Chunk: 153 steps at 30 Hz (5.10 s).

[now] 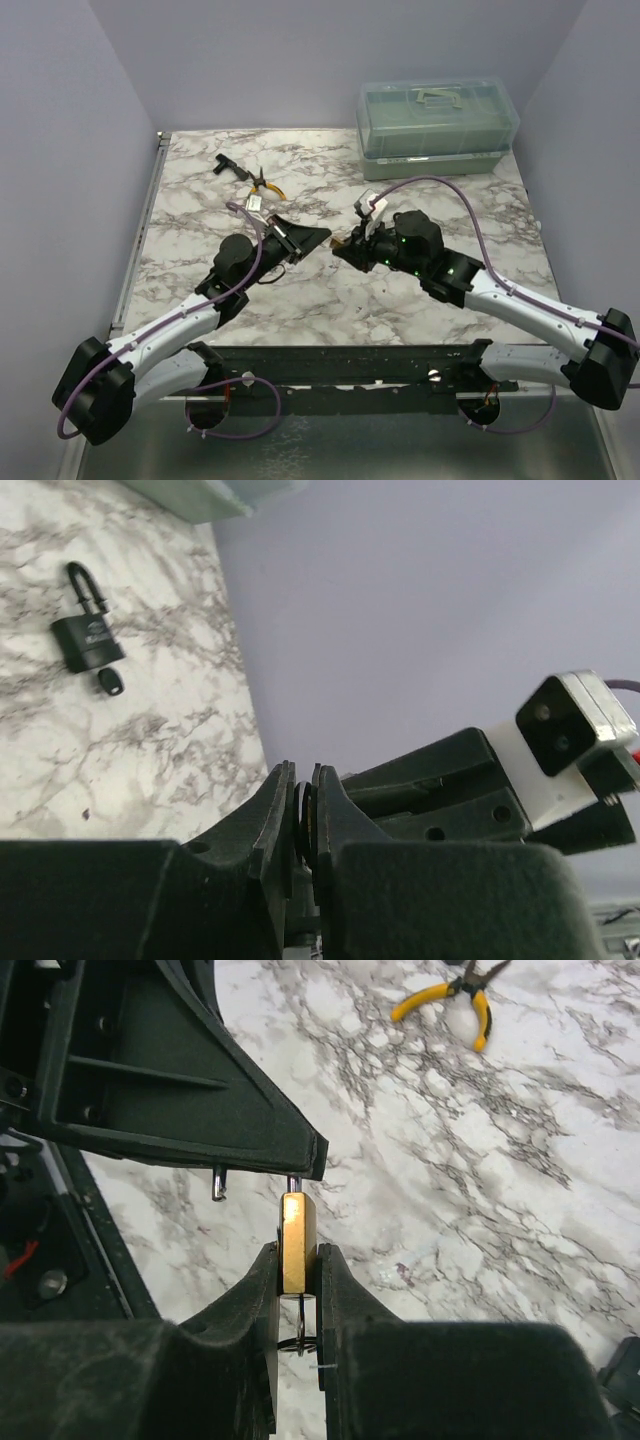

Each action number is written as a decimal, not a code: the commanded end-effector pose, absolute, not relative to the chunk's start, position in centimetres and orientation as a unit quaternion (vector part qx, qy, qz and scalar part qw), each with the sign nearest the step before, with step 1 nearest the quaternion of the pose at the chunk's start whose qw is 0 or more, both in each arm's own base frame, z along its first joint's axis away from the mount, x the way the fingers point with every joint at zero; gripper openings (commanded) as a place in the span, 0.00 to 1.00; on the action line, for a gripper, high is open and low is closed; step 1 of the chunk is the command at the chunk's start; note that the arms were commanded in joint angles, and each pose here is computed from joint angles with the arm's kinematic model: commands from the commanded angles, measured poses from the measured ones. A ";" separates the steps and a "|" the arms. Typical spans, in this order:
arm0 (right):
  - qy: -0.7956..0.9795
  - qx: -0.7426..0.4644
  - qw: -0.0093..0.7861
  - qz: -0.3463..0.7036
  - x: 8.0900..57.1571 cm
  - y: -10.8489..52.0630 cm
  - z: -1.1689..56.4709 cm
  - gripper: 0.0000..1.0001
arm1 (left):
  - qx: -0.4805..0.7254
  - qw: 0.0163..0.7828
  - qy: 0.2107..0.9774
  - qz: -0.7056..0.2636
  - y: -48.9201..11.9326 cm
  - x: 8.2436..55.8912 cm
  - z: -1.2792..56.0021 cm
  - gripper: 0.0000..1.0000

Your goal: Unlock with the key

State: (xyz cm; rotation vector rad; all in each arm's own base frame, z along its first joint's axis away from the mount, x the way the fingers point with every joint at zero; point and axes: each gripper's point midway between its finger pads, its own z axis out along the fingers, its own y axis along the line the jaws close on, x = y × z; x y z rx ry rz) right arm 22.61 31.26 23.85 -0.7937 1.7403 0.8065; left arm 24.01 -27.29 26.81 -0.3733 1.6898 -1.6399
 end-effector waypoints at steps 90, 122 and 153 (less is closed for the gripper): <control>0.853 -0.380 0.355 0.045 24.4 32.0 7.0 0.58 | -0.113 0.439 0.886 -0.099 -8.4 25.9 20.0 0.49; 0.821 -0.092 0.509 0.241 29.9 25.4 21.8 1.00 | -0.070 0.489 0.847 -0.194 -10.5 24.8 24.0 0.88; 0.700 0.033 0.683 0.207 26.6 14.7 29.8 1.00 | -0.104 0.587 0.794 -0.121 -6.9 26.9 26.0 0.89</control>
